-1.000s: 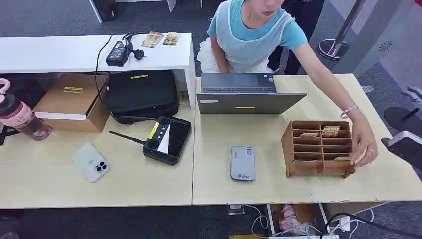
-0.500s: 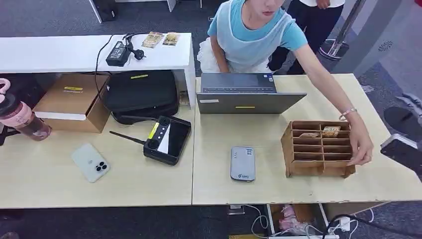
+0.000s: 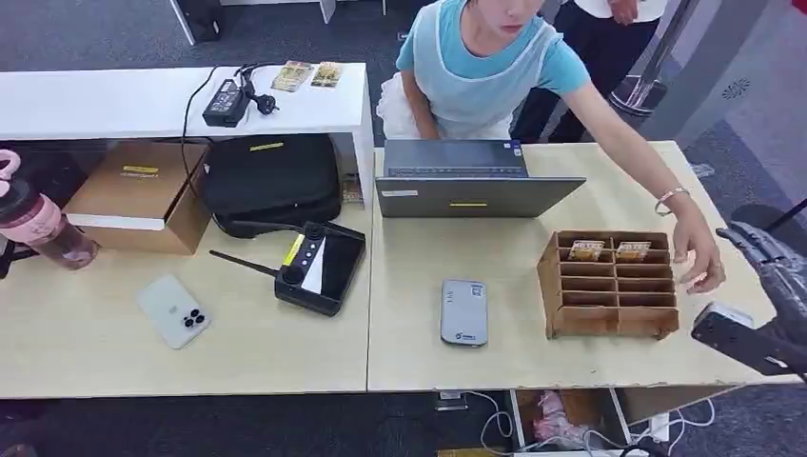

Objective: Pass the card to the sensor for recognition and then transmit it.

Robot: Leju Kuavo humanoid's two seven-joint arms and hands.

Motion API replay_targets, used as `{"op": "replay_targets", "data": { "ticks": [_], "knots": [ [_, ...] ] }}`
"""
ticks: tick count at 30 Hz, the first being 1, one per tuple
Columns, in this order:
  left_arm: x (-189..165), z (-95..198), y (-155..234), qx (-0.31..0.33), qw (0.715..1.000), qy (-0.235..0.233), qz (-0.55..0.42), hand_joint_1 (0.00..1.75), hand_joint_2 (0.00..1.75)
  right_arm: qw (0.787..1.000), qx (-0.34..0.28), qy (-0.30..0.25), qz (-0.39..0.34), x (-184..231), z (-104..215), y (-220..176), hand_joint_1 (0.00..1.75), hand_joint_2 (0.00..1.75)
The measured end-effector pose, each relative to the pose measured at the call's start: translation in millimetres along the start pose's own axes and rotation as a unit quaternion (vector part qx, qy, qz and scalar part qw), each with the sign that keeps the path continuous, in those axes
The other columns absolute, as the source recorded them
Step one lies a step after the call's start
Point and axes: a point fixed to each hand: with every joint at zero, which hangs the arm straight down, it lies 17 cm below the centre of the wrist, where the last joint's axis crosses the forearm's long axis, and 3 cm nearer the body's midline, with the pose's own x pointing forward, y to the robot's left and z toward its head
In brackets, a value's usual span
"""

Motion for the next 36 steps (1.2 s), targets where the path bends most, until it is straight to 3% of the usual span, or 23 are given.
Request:
{"op": "replay_targets", "data": {
  "ticks": [11,19,30,36],
  "knots": [
    [-0.2,-0.2,1.3,0.004,1.000,0.001,0.001,0.00,1.75,1.000,-0.003,-0.001,0.020,14.1,-12.1,10.3,0.00,1.75],
    [-1.1,0.1,-0.7,-0.002,1.000,0.003,-0.005,0.00,1.75,0.999,-0.007,0.035,0.041,7.8,-15.9,35.3,0.00,1.75],
    [-1.6,0.1,-1.3,-0.005,1.000,0.005,-0.010,0.00,1.75,0.998,0.024,0.046,0.020,14.6,-0.2,82.4,0.00,1.75],
    [-1.4,-0.3,1.1,0.002,1.000,0.005,-0.003,0.00,1.75,0.999,0.017,0.047,0.011,21.3,2.9,89.1,0.00,1.75]
  ]
}}
